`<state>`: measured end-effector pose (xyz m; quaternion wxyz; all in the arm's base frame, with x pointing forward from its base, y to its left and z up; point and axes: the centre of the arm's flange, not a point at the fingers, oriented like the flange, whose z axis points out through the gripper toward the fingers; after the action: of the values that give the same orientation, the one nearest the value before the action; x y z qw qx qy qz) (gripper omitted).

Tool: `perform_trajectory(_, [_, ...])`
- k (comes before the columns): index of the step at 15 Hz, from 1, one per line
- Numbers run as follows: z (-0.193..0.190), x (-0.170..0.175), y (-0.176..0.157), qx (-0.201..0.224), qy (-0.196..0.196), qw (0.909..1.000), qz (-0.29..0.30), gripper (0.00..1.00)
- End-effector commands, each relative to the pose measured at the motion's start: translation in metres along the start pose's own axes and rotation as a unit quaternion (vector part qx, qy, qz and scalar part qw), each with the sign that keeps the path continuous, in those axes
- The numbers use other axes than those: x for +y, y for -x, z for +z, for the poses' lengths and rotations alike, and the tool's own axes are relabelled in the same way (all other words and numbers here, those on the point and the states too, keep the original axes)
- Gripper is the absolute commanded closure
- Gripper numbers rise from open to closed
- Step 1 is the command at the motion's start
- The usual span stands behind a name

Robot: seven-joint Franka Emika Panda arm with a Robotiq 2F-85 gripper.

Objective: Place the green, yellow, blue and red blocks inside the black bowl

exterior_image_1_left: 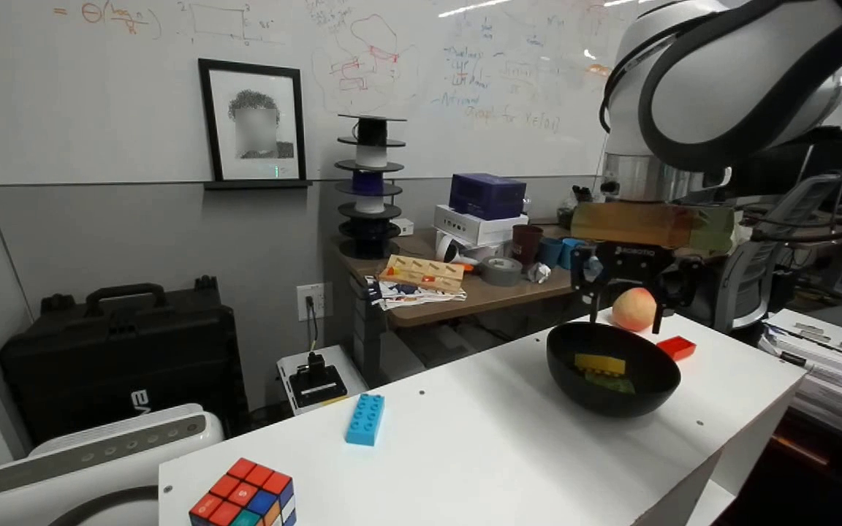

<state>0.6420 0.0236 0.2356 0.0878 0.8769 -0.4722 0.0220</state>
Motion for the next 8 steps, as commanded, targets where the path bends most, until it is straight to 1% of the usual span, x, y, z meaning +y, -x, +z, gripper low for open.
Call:
perform_trajectory(1, [-0.023,-0.016,0.045,0.033,0.013,0.9959,-0.083,0.00])
perform_trajectory(2, [-0.028,-0.026,0.065,0.037,0.014,0.9929,-0.112,0.00])
perform_trajectory(3, [-0.031,-0.035,0.080,0.046,0.011,0.9894,-0.137,0.00])
perform_trajectory(4, [-0.035,-0.047,0.102,0.049,0.004,0.9853,-0.164,0.00])
perform_trajectory(5, [-0.038,-0.060,0.122,0.058,0.001,0.9803,-0.189,0.00])
perform_trajectory(6, [-0.039,-0.071,0.141,0.058,-0.007,0.9750,-0.214,0.00])
perform_trajectory(8, [-0.044,-0.094,0.184,0.067,-0.025,0.9620,-0.263,0.01])
